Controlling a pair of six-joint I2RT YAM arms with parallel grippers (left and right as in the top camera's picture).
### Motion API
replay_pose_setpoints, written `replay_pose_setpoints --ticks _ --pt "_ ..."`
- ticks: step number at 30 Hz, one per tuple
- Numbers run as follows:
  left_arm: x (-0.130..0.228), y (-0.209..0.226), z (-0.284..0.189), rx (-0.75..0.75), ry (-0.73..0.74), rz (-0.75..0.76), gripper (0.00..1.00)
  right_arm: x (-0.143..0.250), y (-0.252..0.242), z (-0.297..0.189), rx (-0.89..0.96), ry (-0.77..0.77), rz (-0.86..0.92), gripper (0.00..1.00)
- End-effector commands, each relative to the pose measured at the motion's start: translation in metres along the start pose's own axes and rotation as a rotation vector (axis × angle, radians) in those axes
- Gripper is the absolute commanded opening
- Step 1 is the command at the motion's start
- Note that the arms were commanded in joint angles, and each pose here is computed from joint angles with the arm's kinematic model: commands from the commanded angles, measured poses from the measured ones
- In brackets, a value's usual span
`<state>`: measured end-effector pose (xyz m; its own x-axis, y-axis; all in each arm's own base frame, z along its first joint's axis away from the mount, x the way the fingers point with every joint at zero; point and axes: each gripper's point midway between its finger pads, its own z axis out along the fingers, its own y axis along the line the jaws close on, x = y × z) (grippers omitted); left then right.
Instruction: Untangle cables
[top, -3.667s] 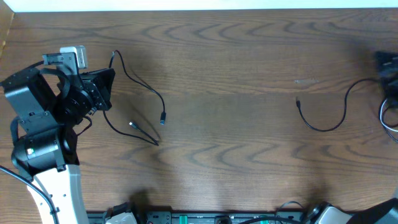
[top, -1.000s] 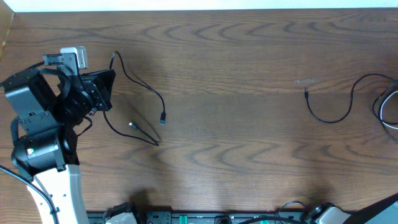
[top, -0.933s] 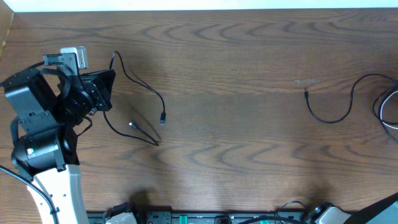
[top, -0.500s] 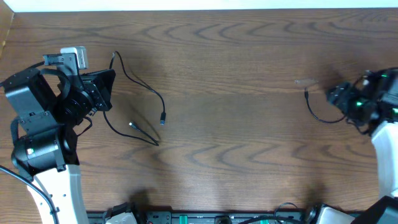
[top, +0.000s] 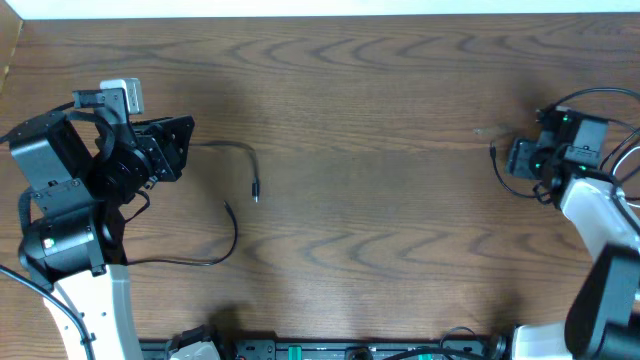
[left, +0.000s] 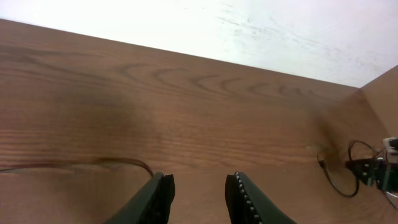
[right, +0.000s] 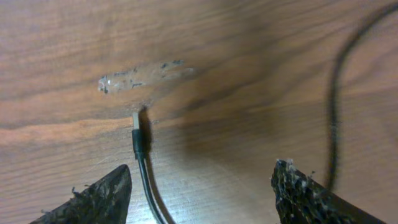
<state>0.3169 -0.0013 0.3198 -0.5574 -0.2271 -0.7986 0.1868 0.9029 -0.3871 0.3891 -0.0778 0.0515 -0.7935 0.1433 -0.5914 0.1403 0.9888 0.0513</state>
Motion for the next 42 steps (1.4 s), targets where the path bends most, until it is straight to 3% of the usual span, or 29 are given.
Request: replay_pose_setpoints --ticks 1,6,9,12,14,16,19,23,24,30,34,35,36,42 --pt "-0.002 -0.005 -0.002 0.018 -0.007 0.014 0.33 0.025 0.023 0.023 -0.101 0.075 -0.082 0.67" --pt "-0.002 -0.005 -0.002 0.018 -0.007 0.014 0.33 0.048 0.038 0.04 -0.133 0.15 -0.104 0.65" --pt "-0.002 -0.005 -0.002 0.018 -0.007 0.014 0.33 0.056 0.041 0.045 -0.13 0.177 -0.115 0.57" --pt "-0.002 -0.005 -0.002 0.018 -0.007 0.013 0.33 0.064 0.035 0.047 -0.09 0.208 -0.119 0.35" --pt "-0.002 -0.005 -0.002 0.018 -0.007 0.013 0.33 0.068 0.028 0.046 -0.05 0.229 -0.106 0.29" --pt "-0.002 -0.005 -0.002 0.018 -0.007 0.013 0.33 0.074 0.013 0.045 0.051 0.254 -0.024 0.34" --pt "-0.002 -0.006 -0.002 0.019 -0.007 0.013 0.33 0.079 -0.002 0.042 0.146 0.275 0.047 0.33" --pt "-0.002 -0.006 -0.002 0.019 -0.007 0.014 0.33 0.082 -0.005 0.041 0.169 0.284 0.07 0.12" --pt "-0.002 -0.006 -0.002 0.019 -0.007 0.013 0.33 0.083 -0.005 0.04 0.173 0.287 0.094 0.01" --pt "-0.002 -0.006 -0.002 0.019 -0.006 0.013 0.33 0.079 -0.006 0.04 0.174 0.274 0.104 0.01" --pt "-0.002 -0.006 -0.002 0.019 -0.006 0.013 0.33 -0.001 -0.018 0.001 0.181 0.107 0.101 0.01" --pt "-0.002 -0.006 -0.002 0.019 -0.006 0.013 0.33 -0.059 -0.034 -0.04 0.203 -0.042 0.103 0.01" --pt "-0.002 -0.006 -0.002 0.019 -0.006 0.013 0.33 -0.08 -0.044 -0.06 0.218 -0.107 0.123 0.01" --pt "-0.001 -0.005 -0.002 0.018 0.0 0.009 0.33 -0.152 -0.106 -0.153 0.306 -0.374 0.228 0.01"
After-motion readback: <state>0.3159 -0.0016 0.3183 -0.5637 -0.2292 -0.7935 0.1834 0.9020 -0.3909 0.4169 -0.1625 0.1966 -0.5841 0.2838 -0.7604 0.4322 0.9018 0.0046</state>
